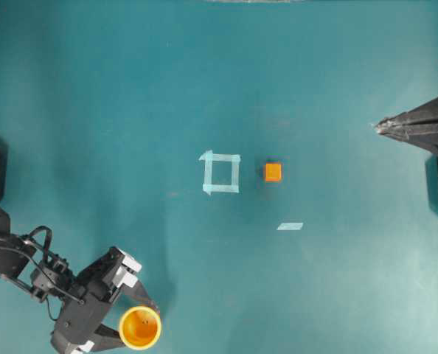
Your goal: Move the cup forward with left arm.
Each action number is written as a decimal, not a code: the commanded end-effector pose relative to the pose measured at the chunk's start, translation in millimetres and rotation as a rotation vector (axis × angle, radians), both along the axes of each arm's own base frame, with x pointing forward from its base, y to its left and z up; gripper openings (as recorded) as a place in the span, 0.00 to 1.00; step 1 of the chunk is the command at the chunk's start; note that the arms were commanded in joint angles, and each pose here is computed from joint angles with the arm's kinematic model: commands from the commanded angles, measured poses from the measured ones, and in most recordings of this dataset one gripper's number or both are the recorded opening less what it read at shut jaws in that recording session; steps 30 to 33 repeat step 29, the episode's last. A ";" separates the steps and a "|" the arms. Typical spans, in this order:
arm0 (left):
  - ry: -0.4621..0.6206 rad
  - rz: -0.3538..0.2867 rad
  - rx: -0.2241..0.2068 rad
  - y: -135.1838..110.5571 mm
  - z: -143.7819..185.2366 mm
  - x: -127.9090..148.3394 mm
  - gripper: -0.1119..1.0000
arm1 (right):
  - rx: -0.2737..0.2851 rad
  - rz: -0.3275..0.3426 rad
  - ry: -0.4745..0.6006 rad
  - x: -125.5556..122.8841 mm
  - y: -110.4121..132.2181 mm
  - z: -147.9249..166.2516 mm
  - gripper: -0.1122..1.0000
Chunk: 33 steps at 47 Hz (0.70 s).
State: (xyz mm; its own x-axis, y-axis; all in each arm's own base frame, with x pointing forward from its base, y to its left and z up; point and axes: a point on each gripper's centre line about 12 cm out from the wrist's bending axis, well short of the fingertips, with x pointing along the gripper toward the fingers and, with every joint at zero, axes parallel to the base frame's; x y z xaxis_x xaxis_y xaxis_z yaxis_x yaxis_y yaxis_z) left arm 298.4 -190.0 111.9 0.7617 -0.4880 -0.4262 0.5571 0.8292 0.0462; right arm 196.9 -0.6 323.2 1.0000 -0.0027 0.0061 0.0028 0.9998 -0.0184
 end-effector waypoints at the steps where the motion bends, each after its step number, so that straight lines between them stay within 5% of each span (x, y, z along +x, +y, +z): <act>1: -0.023 -0.004 -0.013 -3.1 7.0 2.8 0.68 | -0.002 -0.001 -0.038 0.6 -0.3 14.5 0.10; 33: -0.021 -0.004 -0.012 -2.9 6.6 2.4 0.68 | -0.002 -0.001 -0.037 0.6 -0.3 14.3 0.10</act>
